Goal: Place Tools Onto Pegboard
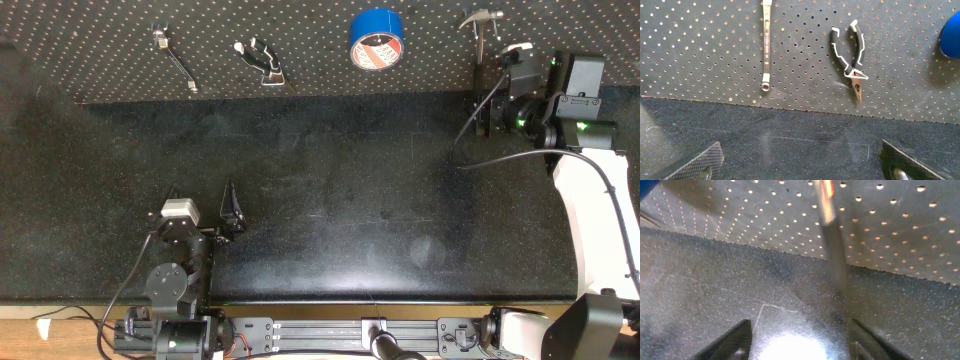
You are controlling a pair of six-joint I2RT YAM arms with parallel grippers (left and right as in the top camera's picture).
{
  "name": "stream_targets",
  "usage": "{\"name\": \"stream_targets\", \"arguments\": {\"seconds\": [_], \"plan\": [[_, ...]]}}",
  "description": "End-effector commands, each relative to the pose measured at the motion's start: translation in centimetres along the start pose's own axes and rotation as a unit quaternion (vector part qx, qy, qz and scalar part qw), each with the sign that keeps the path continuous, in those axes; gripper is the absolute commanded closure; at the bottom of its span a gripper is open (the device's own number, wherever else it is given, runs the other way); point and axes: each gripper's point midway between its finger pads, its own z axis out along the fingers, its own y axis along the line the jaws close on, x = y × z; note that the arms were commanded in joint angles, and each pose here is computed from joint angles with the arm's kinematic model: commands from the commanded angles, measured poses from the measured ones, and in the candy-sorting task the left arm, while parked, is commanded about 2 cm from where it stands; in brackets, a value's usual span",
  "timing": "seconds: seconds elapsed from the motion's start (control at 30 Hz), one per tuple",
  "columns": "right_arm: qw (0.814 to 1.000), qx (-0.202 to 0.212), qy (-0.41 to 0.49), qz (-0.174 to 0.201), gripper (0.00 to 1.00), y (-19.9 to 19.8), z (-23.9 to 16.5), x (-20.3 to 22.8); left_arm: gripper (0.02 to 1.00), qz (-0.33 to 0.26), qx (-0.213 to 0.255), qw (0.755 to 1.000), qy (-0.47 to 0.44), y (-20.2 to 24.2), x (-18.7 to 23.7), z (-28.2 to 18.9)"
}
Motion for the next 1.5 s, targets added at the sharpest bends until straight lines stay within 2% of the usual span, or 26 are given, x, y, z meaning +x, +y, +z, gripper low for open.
{"name": "stream_targets", "arguments": {"seconds": [0.03, 0.1, 0.17, 0.23, 0.3, 0.43, 0.53, 0.6, 0.73, 0.87, 1.03, 1.17, 1.2, 1.27, 1.33, 1.37, 1.5], "plan": [[1.0, 0.001, -0.008, -0.006, 0.005, 0.2, 0.0, -0.6, 0.023, 0.008, 0.005, 1.0, -0.001, -0.1, 0.0, -0.1], [0.999, 0.015, -0.034, -0.019, 0.003, 0.2, -1.2, -1.8, 0.023, 0.008, 0.005, 1.0, -0.001, -0.1, 0.0, -0.1], [0.996, 0.053, -0.06, -0.032, 0.003, -0.2, -2.8, -2.1, 0.023, 0.008, 0.005, 1.0, -0.001, -0.1, 0.0, -0.1], [0.991, 0.094, -0.086, -0.041, 0.001, -0.8, -3.8, -0.7, 0.025, 0.008, 0.005, 1.0, -0.001, -0.1, 0.0, -0.1], [0.987, 0.1, -0.114, -0.053, 0.001, -0.7, -3.8, 0.5, 0.023, 0.008, 0.005, 1.0, -0.001, -0.1, 0.0, -0.1], [0.951, 0.117, -0.268, -0.1, 0.001, 0.8, -5.6, 3.2, 0.023, 0.008, 0.005, 1.0, -0.001, -0.1, 0.0, -0.1], [0.93, 0.117, -0.335, -0.092, 0.003, 1.7, -7.2, 5.0, 0.023, 0.008, 0.005, 1.0, -0.001, -0.1, 0.0, -0.1], [0.925, 0.125, -0.355, -0.041, 0.001, 1.2, -7.8, 6.3, 0.023, 0.008, 0.005, 1.0, -0.001, -0.1, 0.0, -0.1], [0.91, 0.126, -0.392, -0.044, 0.001, 1.9, -8.5, 8.5, 0.023, 0.008, 0.005, 1.0, -0.001, -0.1, 0.0, -0.1], [0.909, 0.112, -0.398, -0.053, 0.003, 3.0, -8.8, 8.6, 0.023, 0.008, 0.005, 1.0, -0.001, -0.1, 0.0, -0.1], [0.925, 0.089, -0.365, -0.052, 0.001, 4.2, -7.6, 10.4, 0.023, 0.008, 0.005, 1.0, -0.001, -0.1, 0.0, -0.1], [0.935, 0.09, -0.341, -0.044, 0.003, 4.2, -7.2, 12.2, 0.023, 0.008, 0.005, 1.0, -0.001, -0.1, 0.0, -0.1], [0.932, 0.093, -0.348, -0.046, 0.003, 4.2, -7.6, 12.0, 0.023, 0.008, 0.005, 1.0, -0.001, -0.1, 0.0, -0.1], [0.923, 0.123, -0.357, -0.067, 0.003, 3.6, -8.2, 11.7, 0.023, 0.008, 0.005, 1.0, -0.001, -0.1, 0.0, -0.1], [0.914, 0.146, -0.356, -0.127, 0.003, 3.7, -8.5, 11.5, 0.023, 0.008, 0.005, 1.0, -0.001, -0.1, 0.0, -0.1], [0.911, 0.151, -0.356, -0.142, 0.003, 3.8, -8.6, 11.4, 0.023, 0.008, 0.005, 1.0, -0.001, -0.1, 0.0, -0.1], [0.908, 0.159, -0.357, -0.148, 0.003, 3.6, -8.8, 11.4, 0.023, 0.008, 0.005, 1.0, -0.001, -0.1, 0.0, -0.1]]}}
